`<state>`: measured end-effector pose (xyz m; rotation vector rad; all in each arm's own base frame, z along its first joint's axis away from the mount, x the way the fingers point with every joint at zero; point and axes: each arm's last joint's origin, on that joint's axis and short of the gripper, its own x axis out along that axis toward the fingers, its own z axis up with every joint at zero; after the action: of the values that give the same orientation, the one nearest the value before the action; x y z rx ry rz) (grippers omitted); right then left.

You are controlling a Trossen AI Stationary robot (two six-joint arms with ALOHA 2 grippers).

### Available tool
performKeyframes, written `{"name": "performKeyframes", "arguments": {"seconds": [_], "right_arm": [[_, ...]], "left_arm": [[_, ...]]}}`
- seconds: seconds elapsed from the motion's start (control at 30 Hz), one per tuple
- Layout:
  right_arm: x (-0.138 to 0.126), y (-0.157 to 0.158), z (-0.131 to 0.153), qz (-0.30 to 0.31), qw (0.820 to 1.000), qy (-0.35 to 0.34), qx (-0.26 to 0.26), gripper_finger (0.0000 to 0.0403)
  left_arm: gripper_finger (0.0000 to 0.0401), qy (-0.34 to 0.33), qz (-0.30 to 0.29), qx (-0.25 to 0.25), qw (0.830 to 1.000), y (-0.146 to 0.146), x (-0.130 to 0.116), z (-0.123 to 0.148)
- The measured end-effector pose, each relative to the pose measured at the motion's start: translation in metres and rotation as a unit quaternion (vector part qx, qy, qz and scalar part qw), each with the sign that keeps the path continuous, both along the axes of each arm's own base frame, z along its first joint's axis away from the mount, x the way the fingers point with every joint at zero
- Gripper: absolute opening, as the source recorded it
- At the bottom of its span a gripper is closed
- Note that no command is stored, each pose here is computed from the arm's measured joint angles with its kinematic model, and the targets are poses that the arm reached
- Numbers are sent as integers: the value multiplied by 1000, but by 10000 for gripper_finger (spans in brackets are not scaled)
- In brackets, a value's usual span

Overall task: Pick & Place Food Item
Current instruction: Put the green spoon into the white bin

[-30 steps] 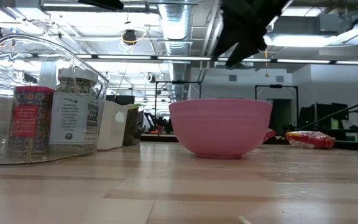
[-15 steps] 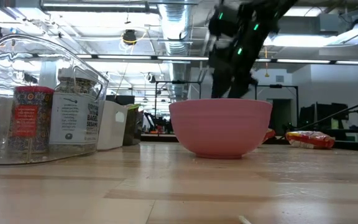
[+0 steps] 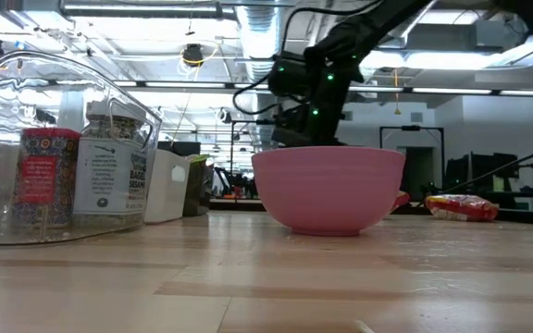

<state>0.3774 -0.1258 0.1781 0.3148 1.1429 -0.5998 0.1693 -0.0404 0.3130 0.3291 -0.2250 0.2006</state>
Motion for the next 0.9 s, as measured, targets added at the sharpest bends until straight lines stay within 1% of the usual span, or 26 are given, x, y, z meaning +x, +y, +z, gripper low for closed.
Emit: {"name": "performKeyframes", "arguments": {"seconds": [0.1, 0.2, 0.33, 0.5, 0.57, 0.63, 0.73, 0.8, 0.9], "right_arm": [[10, 3, -7, 4, 1000, 14, -5, 306], [16, 7, -19, 9, 1000, 29, 0, 306], [16, 10, -37, 13, 998, 66, 7, 306], [14, 3, -39, 15, 998, 67, 14, 304], [13, -1, -40, 14, 998, 62, 25, 299], [13, -6, -40, 11, 998, 53, 34, 287], [13, -12, -40, 6, 998, 44, 35, 262], [13, -13, -40, 6, 999, 39, 38, 239], [13, -14, -40, 6, 999, 38, 38, 192]], "left_arm": [[289, 3, -1, -2, 1000, 0, 0, -1], [289, 9, -2, -5, 1000, 0, 1, -2], [289, 12, -4, -13, 1000, 0, 1, -3], [289, 10, -7, -24, 1000, 0, 1, -3], [289, 10, -7, -24, 1000, 0, 1, -3], [289, 10, -7, -24, 1000, 0, 1, -3], [289, 10, -7, -24, 1000, 0, 1, -3], [289, 10, -7, -24, 1000, 0, 1, -3], [289, 10, -7, -24, 1000, 0, 1, -3]]}}
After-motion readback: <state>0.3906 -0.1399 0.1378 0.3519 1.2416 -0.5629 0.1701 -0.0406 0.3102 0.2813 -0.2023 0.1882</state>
